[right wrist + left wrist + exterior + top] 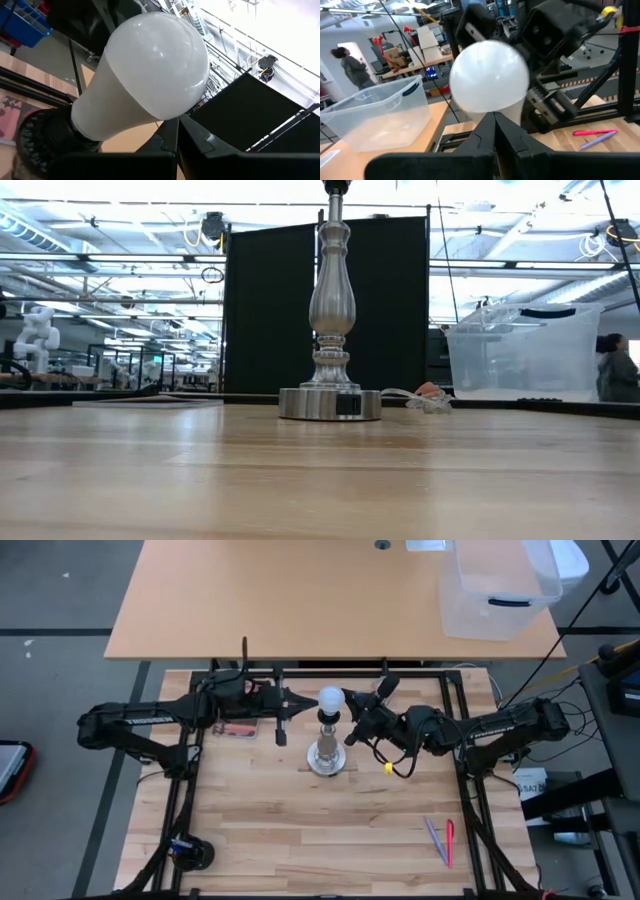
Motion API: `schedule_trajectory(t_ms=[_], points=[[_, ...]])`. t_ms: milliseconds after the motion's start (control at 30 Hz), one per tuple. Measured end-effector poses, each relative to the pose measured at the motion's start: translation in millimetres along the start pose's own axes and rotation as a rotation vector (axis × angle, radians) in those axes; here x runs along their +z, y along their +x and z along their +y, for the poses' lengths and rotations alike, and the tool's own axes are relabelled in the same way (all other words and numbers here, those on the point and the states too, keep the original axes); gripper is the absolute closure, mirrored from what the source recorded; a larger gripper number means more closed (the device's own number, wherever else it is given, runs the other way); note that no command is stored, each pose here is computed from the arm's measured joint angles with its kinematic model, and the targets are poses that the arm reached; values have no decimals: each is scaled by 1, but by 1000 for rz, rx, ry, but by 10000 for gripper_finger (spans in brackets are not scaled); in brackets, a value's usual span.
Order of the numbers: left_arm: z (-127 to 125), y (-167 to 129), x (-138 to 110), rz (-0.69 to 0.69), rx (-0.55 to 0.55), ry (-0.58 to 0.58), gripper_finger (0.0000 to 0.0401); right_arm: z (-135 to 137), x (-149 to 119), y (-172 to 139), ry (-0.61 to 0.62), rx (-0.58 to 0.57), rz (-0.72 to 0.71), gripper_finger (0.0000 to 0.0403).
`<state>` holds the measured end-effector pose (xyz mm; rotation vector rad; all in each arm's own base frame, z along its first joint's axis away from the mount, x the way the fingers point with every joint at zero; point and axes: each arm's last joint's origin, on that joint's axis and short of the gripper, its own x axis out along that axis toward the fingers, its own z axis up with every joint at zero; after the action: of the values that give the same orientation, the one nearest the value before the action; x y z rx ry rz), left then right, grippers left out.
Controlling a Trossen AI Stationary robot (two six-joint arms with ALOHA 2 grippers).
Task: Screw lightbulb
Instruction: Insert the lightbulb into the silver lamp
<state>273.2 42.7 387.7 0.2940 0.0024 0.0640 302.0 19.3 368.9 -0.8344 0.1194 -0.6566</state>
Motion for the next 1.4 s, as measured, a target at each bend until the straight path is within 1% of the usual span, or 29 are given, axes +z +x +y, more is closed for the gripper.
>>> schedule_trajectory(t_ms=[300, 400, 467, 600, 700, 867, 933, 1100, 1400], points=[[8, 6, -7, 8, 33, -6, 399, 7, 6, -7, 6, 18, 1, 403], [12, 9, -12, 30, 44, -21, 399, 9, 8, -9, 11, 23, 1, 403], [16, 10, -15, 41, 58, -29, 399, 10, 8, -11, 21, 20, 15, 403], [24, 9, -18, 52, 87, -49, 399, 14, 8, -15, 3, 20, 66, 403], [28, 4, -17, 56, 103, -42, 399, 19, 9, -19, 8, 53, 65, 403], [30, -5, -8, 21, 119, -23, 399, 23, 13, -24, 13, 76, 55, 403], [28, -8, -6, 24, 101, -24, 399, 23, 14, -25, 11, 75, 54, 403], [17, -13, 4, -35, 7, -8, 399, 20, 10, -20, -14, 44, 84, 403], [2, -12, 10, -51, -51, 57, 399, 11, 1, -8, -45, 9, 93, 403]])
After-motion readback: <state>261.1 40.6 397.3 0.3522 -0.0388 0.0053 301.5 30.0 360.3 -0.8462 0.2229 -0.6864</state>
